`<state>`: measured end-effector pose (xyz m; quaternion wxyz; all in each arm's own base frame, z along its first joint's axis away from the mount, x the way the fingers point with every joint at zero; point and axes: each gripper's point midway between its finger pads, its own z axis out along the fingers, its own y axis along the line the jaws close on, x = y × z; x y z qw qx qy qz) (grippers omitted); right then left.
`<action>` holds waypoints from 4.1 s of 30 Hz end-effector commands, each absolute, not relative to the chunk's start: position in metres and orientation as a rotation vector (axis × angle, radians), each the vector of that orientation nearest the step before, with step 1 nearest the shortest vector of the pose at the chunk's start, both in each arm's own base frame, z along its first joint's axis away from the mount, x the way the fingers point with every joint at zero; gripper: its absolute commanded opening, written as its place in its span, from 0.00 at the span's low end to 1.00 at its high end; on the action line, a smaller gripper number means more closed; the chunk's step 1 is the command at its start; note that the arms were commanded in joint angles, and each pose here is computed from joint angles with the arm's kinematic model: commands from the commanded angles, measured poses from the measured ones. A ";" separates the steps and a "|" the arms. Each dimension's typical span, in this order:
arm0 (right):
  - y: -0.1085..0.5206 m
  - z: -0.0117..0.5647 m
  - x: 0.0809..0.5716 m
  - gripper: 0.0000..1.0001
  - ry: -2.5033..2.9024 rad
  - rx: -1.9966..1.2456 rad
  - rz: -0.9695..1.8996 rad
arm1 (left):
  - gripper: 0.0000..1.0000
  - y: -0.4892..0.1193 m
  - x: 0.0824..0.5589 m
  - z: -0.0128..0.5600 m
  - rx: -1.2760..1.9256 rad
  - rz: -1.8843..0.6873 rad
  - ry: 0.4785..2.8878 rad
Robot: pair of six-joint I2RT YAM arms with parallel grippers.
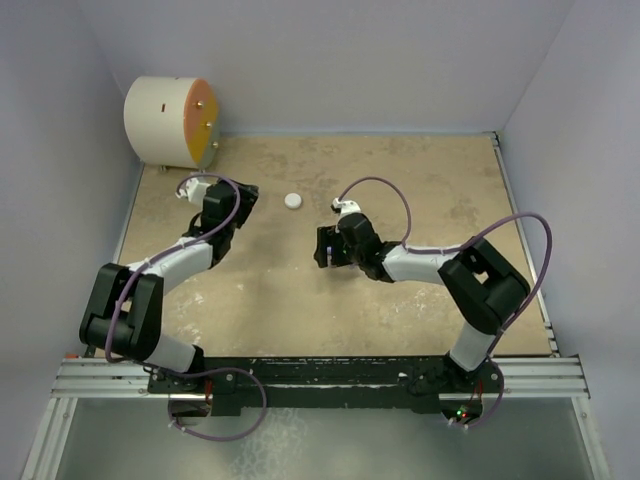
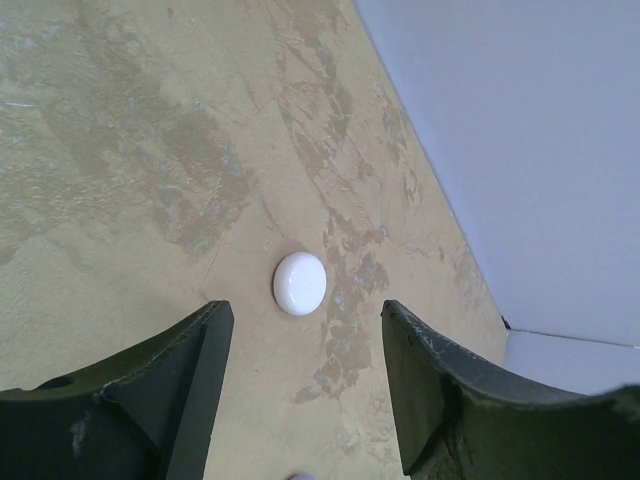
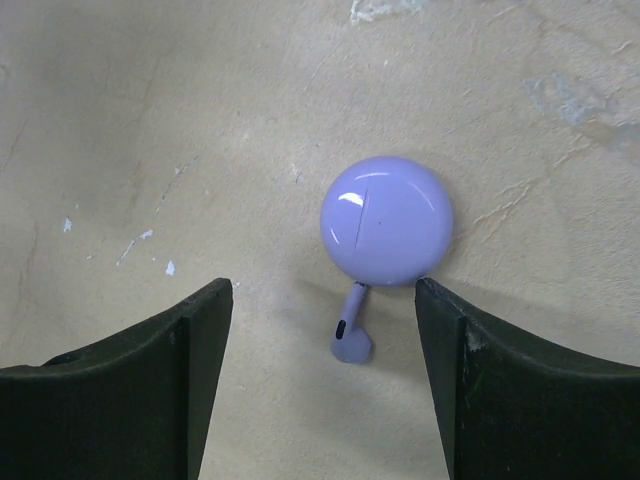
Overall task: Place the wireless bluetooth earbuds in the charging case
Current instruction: Pick up the charging case at the center of the board.
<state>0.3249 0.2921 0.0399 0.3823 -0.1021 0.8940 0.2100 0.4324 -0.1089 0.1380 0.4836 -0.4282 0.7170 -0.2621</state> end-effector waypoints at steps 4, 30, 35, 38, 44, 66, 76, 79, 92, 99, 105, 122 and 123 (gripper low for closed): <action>0.306 0.055 0.332 0.76 2.237 -0.247 0.574 | 0.61 -0.094 0.422 0.158 -1.045 -0.619 1.690; 0.327 0.054 0.344 0.74 2.212 -0.323 0.553 | 0.61 -0.087 0.408 0.149 -1.064 -0.610 1.699; 0.342 0.059 0.337 0.74 2.203 -0.350 0.584 | 0.61 -0.084 0.404 0.151 -1.068 -0.609 1.692; 0.347 0.060 0.337 0.74 2.196 -0.355 0.589 | 0.61 -0.081 0.401 0.154 -1.069 -0.605 1.688; 0.334 0.079 0.337 0.74 2.173 -0.329 0.540 | 0.62 -0.074 0.393 0.161 -1.070 -0.590 1.679; 0.301 0.062 0.373 0.78 2.092 -0.571 0.249 | 0.62 -0.107 0.393 0.159 -0.963 -0.747 1.785; 0.313 0.062 0.380 0.77 2.007 -0.736 0.360 | 0.62 -0.109 0.394 0.158 -0.956 -0.755 1.795; 0.315 0.058 0.381 0.75 2.010 -0.746 0.371 | 0.62 -0.110 0.395 0.157 -0.957 -0.762 1.794; 0.316 0.037 0.380 0.70 2.046 -0.778 0.365 | 0.61 -0.114 0.397 0.159 -0.945 -0.785 1.792; 0.311 0.026 0.381 0.56 2.075 -0.770 0.331 | 0.61 -0.114 0.396 0.157 -0.945 -0.786 1.798; 0.303 0.036 0.383 0.32 2.050 -0.731 0.300 | 0.60 -0.120 0.395 0.157 -0.924 -0.821 1.809; 0.348 0.132 0.369 0.00 1.608 -0.799 0.611 | 0.55 -0.200 0.374 0.153 -0.791 -1.172 1.804; 0.350 0.137 0.366 0.00 1.578 -0.799 0.629 | 0.55 -0.199 0.374 0.155 -0.792 -1.178 1.789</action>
